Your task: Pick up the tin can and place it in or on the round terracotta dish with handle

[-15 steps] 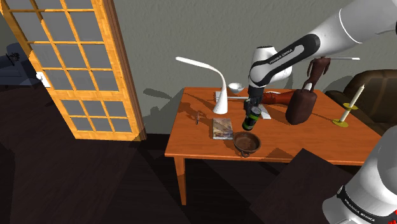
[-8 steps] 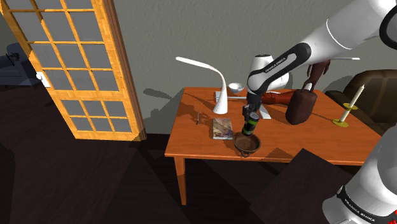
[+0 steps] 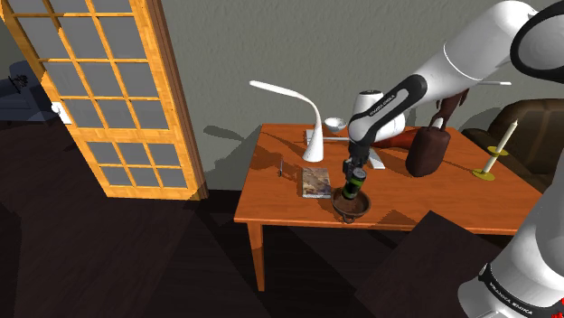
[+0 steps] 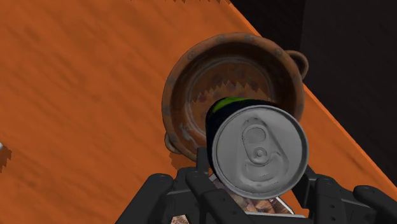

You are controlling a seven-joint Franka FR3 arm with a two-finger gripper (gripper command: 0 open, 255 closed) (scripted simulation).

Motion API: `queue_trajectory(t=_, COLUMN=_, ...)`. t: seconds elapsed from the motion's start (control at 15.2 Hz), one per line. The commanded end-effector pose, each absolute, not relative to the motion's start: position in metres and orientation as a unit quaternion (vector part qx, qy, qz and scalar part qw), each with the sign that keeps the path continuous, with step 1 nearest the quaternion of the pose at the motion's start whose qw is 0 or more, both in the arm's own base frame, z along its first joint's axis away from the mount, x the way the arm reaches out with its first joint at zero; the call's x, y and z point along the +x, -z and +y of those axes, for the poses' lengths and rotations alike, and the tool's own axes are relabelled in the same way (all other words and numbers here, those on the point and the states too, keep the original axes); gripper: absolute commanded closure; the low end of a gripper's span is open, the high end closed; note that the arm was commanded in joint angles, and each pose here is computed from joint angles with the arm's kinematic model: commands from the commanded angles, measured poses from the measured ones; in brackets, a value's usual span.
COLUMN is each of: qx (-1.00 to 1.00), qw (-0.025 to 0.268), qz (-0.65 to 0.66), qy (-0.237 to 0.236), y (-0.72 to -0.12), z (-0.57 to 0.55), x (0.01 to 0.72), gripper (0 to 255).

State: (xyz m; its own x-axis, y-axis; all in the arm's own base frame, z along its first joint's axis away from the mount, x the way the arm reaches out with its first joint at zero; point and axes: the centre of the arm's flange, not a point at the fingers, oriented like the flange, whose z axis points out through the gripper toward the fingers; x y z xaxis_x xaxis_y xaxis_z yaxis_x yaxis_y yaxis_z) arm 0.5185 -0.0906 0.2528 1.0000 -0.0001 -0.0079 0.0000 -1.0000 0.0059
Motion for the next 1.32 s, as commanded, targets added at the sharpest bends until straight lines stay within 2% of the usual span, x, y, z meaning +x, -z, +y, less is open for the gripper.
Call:
queue_trajectory(t=0.0, qx=1.0, qw=0.003, qz=0.0, qy=0.003, y=-0.241, z=-0.09, x=0.518, gripper=255)
queue_trajectory(t=0.53, qx=1.0, qw=0.003, qz=0.0, qy=0.003, y=-0.241, z=-0.09, x=0.518, gripper=255)
queue_trajectory(t=0.59, qx=1.0, qw=0.003, qz=0.0, qy=0.003, y=-0.241, z=-0.09, x=0.518, gripper=0)
queue_trajectory(t=0.92, qx=1.0, qw=0.003, qz=0.0, qy=0.003, y=-0.241, z=-0.09, x=0.518, gripper=0)
queue_trajectory(t=1.25, qx=1.0, qw=0.003, qz=0.0, qy=0.003, y=-0.291, z=-0.09, x=0.518, gripper=0)
